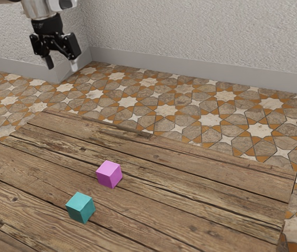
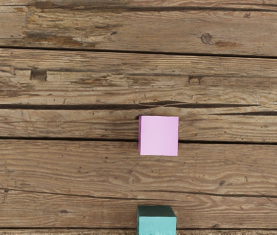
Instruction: Pick up the blue block with one arm, and put the blue block on the pink block with one arm
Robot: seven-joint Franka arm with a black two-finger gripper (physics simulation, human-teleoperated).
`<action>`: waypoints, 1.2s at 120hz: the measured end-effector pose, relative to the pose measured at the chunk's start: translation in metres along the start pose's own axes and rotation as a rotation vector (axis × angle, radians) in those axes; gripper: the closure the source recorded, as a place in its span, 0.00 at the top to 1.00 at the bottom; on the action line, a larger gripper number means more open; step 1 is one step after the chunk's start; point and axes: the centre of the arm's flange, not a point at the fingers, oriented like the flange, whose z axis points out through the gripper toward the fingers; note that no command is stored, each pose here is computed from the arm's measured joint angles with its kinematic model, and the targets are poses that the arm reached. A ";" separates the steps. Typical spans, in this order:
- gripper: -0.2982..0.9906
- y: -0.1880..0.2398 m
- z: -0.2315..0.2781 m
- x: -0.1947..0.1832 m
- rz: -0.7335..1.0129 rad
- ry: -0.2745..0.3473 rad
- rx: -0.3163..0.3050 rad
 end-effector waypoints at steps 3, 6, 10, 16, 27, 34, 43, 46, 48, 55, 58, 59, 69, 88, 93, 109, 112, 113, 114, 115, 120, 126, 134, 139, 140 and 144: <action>0.77 -0.001 0.000 0.000 0.000 -0.002 0.000; 0.77 -0.001 0.000 -0.001 0.001 -0.004 -0.001; 0.77 -0.001 0.001 -0.001 0.002 -0.007 -0.001; 0.77 -0.001 0.001 -0.001 0.005 -0.010 -0.002; 0.77 0.006 -0.066 -0.025 0.021 0.114 0.015; 0.77 0.015 -0.118 -0.054 0.041 0.208 0.049; 0.77 0.023 -0.130 -0.065 0.059 0.203 0.097; 0.77 0.027 -0.127 -0.065 0.071 0.188 0.099; 0.77 0.030 -0.125 -0.065 0.078 0.177 0.100; 0.77 0.041 -0.109 -0.060 0.107 0.127 0.103; 0.77 0.046 -0.101 -0.058 0.119 0.105 0.104; 0.77 0.047 -0.095 -0.057 0.123 0.093 0.104; 0.77 0.060 -0.042 -0.063 0.158 -0.003 0.114; 0.77 0.037 0.073 -0.100 0.136 -0.101 0.129; 0.77 0.035 0.097 -0.096 0.140 -0.109 0.127; 0.77 0.029 0.166 -0.080 0.151 -0.126 0.113; 0.77 0.027 0.177 -0.078 0.149 -0.127 0.107; 0.77 0.027 0.180 -0.077 0.149 -0.127 0.105; 0.77 0.026 0.184 -0.077 0.148 -0.127 0.102; 0.77 0.025 0.187 -0.076 0.146 -0.126 0.100; 0.77 0.022 0.200 -0.074 0.139 -0.118 0.089; 0.77 0.020 0.213 -0.072 0.135 -0.106 0.076; 0.77 0.022 0.232 -0.075 0.138 -0.097 0.067; 0.77 0.023 0.247 -0.079 0.139 -0.096 0.062; 0.77 0.023 0.250 -0.079 0.140 -0.096 0.061; 0.77 0.024 0.258 -0.081 0.143 -0.091 0.059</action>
